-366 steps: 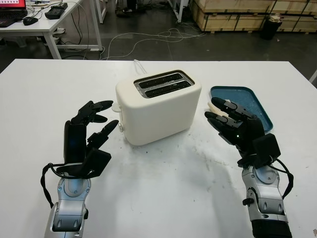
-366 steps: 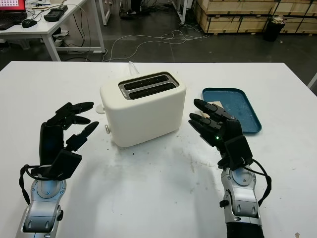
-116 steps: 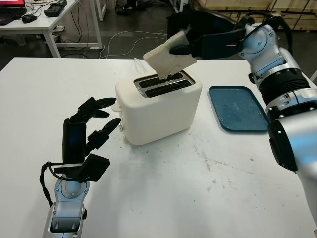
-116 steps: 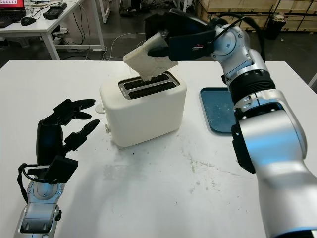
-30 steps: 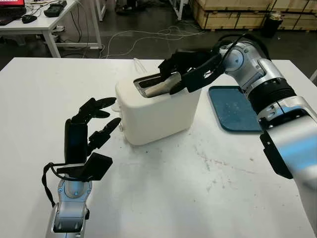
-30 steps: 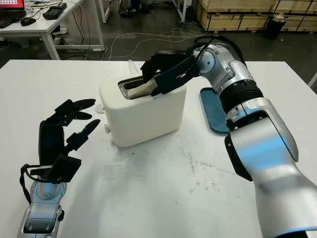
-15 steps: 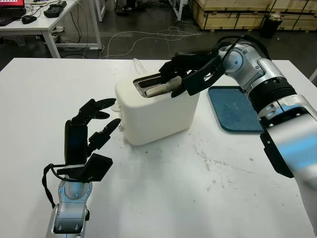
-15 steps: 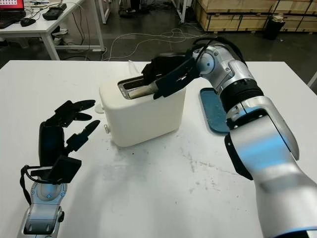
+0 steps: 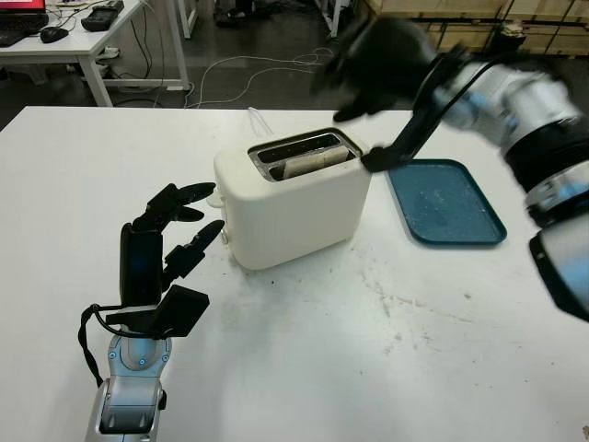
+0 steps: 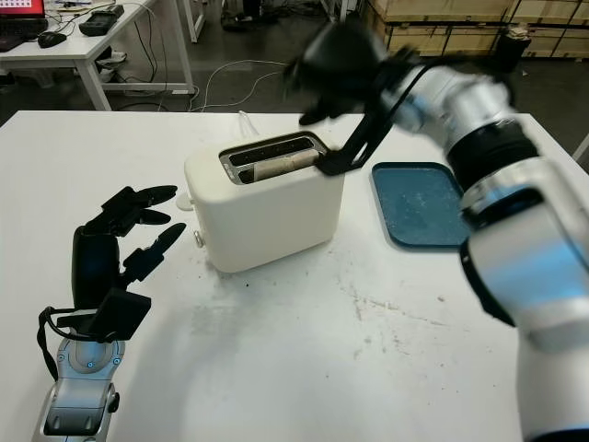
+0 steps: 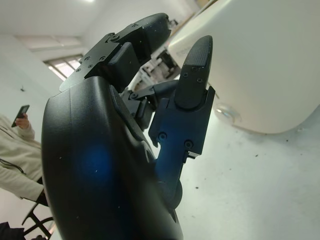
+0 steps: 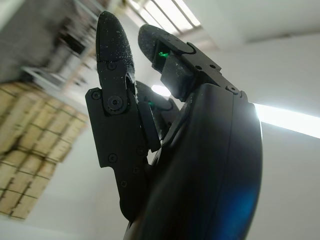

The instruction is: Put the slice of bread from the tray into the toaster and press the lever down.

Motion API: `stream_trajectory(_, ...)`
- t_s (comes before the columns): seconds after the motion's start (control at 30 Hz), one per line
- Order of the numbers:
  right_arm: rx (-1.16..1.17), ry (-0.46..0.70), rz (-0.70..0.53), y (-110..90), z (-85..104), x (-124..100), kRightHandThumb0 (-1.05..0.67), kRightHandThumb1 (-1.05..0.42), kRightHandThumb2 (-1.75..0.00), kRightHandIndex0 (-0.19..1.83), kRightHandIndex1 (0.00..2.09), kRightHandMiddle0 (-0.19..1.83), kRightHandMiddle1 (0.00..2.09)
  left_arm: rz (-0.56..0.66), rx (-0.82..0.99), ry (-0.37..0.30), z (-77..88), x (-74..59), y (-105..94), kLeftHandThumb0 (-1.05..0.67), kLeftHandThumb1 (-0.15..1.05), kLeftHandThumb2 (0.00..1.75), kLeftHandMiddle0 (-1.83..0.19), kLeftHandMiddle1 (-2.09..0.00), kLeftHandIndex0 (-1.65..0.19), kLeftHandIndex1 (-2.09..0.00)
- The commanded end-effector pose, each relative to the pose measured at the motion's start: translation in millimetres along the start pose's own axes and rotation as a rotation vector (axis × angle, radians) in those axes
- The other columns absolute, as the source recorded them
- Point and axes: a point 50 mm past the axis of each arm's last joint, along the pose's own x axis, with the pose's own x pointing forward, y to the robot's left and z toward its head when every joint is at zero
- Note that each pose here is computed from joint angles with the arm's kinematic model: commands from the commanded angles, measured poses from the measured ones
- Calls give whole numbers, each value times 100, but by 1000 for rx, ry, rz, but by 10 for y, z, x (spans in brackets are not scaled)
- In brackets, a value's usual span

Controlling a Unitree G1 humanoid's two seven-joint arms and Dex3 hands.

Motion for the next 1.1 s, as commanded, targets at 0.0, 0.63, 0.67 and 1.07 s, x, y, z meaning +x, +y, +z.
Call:
stream_trajectory(0.0,-24,33,-10,-12,-86,-42,-65,-92,-22,81,16,88,4,-6,-1,2,-4,-11,3,-28,92,9,-49,-125,-66,-55)
stream_trajectory(0.63,1357,288,-219,1155,629,-1164,-51,-92,-6,95,14,91,0,13,149,-95,20,208,294,-29,92,5,-52,-121,-68,-56)
stream_trajectory(0.67,1402,304,-211,1211,686,-1233,-51,-92,-5,95,14,90,0,19,169,-104,28,240,329,-29,91,4,-54,-120,-69,-56)
stream_trajectory(1.07,1567,481,-355,1237,1176,-1786,-53,-92,-9,92,11,90,0,28,436,-321,251,583,624,-17,81,0,-86,-110,-95,-38)
